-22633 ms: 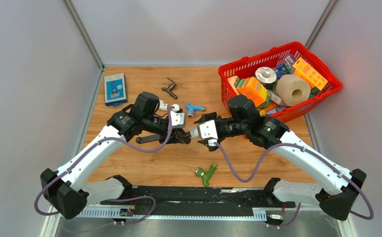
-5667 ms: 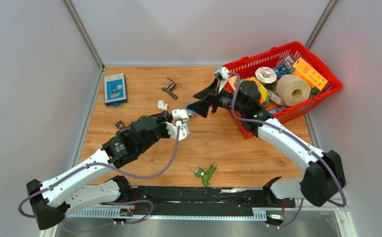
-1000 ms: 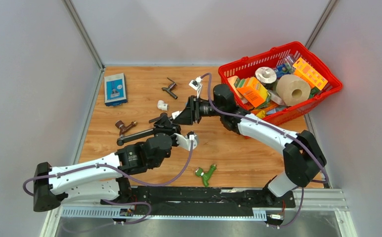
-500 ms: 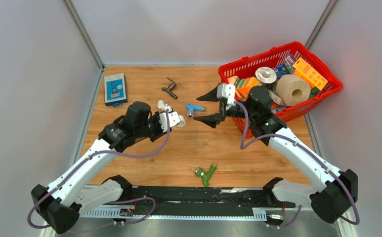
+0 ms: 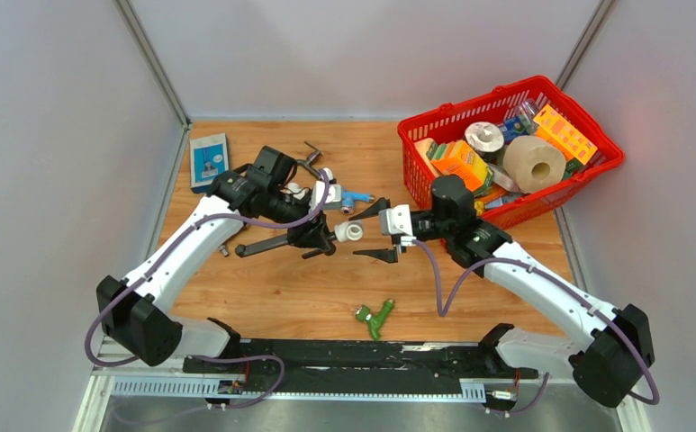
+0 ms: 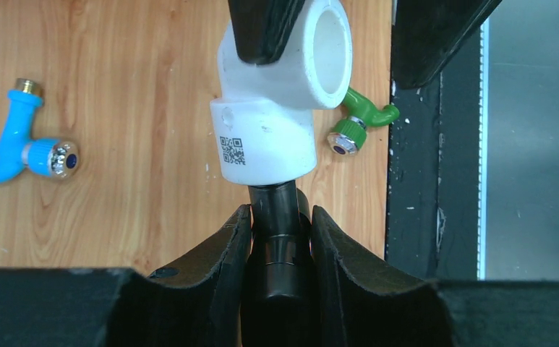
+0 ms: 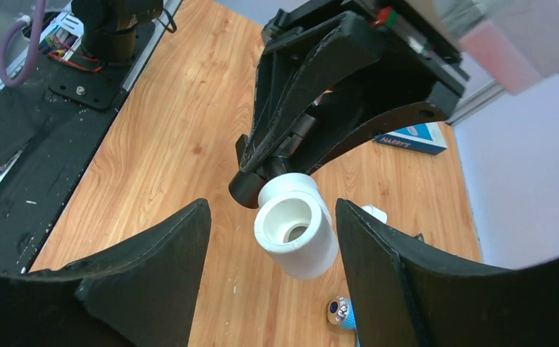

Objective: Install the water faucets

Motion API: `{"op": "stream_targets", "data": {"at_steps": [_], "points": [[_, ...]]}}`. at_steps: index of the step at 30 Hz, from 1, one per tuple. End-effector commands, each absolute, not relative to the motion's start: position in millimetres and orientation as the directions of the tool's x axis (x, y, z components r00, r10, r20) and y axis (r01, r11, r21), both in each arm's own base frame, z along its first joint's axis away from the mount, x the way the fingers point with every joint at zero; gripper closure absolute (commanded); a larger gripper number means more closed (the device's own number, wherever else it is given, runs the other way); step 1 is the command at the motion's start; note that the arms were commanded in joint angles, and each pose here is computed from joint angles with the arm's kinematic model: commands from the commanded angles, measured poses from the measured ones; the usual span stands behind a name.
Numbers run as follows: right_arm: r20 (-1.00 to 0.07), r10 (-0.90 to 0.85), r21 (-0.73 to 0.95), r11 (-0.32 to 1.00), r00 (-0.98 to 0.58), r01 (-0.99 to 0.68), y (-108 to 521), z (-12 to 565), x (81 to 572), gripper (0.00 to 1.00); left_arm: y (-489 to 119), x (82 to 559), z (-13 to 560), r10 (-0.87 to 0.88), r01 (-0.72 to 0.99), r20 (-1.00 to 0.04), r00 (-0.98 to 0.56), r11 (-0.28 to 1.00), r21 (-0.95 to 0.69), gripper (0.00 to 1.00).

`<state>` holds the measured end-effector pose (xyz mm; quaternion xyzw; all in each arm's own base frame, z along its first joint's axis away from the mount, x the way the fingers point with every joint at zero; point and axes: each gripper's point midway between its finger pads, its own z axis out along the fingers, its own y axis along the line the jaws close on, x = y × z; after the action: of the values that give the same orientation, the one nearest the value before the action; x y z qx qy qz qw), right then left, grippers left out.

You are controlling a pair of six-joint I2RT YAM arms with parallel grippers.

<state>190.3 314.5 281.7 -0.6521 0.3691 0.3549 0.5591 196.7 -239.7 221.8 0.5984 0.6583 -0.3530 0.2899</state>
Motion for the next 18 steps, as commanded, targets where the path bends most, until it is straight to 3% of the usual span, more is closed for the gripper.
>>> {"op": "stream_targets", "data": {"at_steps": [1,5,11,13,15,18], "points": [[-0.850,-0.050,-0.510,-0.163,0.524,-0.845,323,284,187,0.32,-248,186,252,0.528,0.992,-0.849,-0.028,-0.090,-0.089,1.00],[-0.862,-0.068,-0.483,-0.190,0.502,-0.855,331,278,191,0.36,-250,185,255,0.561,0.993,-0.828,-0.003,-0.097,-0.069,1.00],[-0.909,-0.056,-0.392,-0.228,0.414,-0.891,339,280,189,0.58,-255,183,249,0.626,0.996,-0.780,0.023,-0.086,-0.040,1.00],[-0.943,-0.080,-0.300,-0.221,0.324,-0.928,343,279,191,0.70,-255,191,247,0.649,0.999,-0.759,0.045,-0.040,0.026,1.00],[-0.971,-0.129,-0.180,-0.156,0.201,-0.971,347,279,202,0.93,-254,202,250,0.669,0.988,-0.738,0.089,0.035,0.152,1.00],[-0.981,-0.179,0.069,0.031,-0.074,-0.997,352,271,234,0.96,-245,228,266,0.692,0.894,-0.702,0.169,0.193,0.405,1.00]]}}
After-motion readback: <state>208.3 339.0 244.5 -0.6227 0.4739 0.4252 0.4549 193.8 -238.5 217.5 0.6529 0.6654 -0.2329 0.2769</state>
